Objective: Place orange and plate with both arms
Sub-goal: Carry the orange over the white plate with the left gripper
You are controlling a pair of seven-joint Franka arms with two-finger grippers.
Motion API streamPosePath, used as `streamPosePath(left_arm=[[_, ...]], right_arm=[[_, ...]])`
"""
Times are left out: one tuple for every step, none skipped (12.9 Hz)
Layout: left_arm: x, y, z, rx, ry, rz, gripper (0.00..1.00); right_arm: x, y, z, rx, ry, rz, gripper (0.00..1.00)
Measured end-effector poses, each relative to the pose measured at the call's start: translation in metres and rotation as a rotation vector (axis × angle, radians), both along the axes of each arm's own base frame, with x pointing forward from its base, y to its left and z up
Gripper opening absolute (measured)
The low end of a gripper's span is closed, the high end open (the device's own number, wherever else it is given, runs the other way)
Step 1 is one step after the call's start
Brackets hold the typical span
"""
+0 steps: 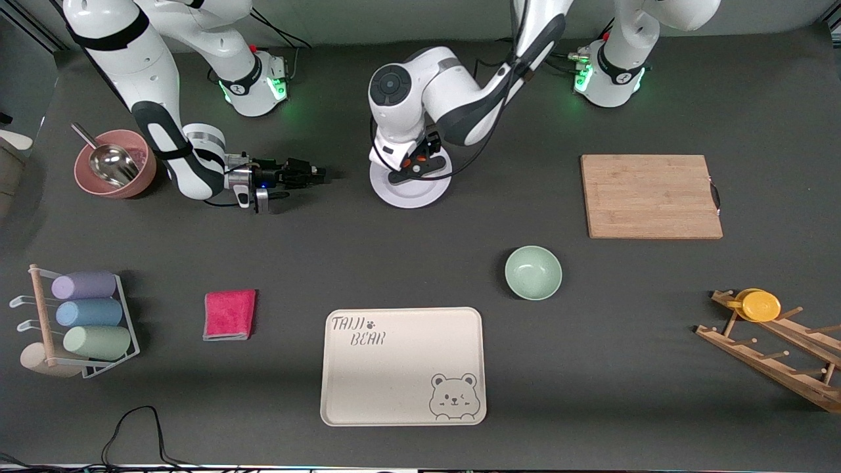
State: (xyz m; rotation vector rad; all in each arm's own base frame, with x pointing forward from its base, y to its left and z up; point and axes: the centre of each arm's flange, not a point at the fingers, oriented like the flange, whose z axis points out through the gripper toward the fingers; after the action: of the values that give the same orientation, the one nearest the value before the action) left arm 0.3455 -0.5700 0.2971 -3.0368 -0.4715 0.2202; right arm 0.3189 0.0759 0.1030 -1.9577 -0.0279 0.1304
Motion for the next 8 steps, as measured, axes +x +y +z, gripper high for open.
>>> streamPosePath(left_arm=[[-0.005, -0.004, -0.016, 0.009, -0.014, -0.004, 0.72], [-0.011, -0.008, -0.03, 0.015, -0.025, -0.007, 0.72], [-0.015, -0.01, -0.042, 0.019, -0.035, -0.009, 0.72], [-0.019, -0.011, -0.054, 0.02, -0.037, -0.012, 0.72], [-0.024, -0.011, -0.062, 0.025, -0.034, -0.017, 0.72], [-0.029, -0.012, -0.067, 0.028, -0.031, -0.023, 0.72], [-0.033, -0.014, -0.07, 0.031, -0.029, -0.028, 0.72], [-0.036, -0.015, -0.072, 0.035, -0.028, -0.028, 0.72]], right_arm=[[0.0, 0.0, 0.0, 0.001, -0.008, 0.003, 0.47], [0.0, 0.0, 0.0, 0.002, -0.018, 0.008, 0.47], [0.0, 0.0, 0.0, 0.003, -0.025, 0.01, 0.47], [0.0, 0.0, 0.0, 0.003, -0.031, 0.013, 0.47], [0.0, 0.0, -0.001, 0.004, -0.035, 0.015, 0.47], [0.0, 0.0, -0.001, 0.004, -0.036, 0.015, 0.47], [0.0, 0.0, -0.001, 0.004, -0.037, 0.016, 0.47], [0.0, 0.0, -0.001, 0.004, -0.038, 0.016, 0.47]])
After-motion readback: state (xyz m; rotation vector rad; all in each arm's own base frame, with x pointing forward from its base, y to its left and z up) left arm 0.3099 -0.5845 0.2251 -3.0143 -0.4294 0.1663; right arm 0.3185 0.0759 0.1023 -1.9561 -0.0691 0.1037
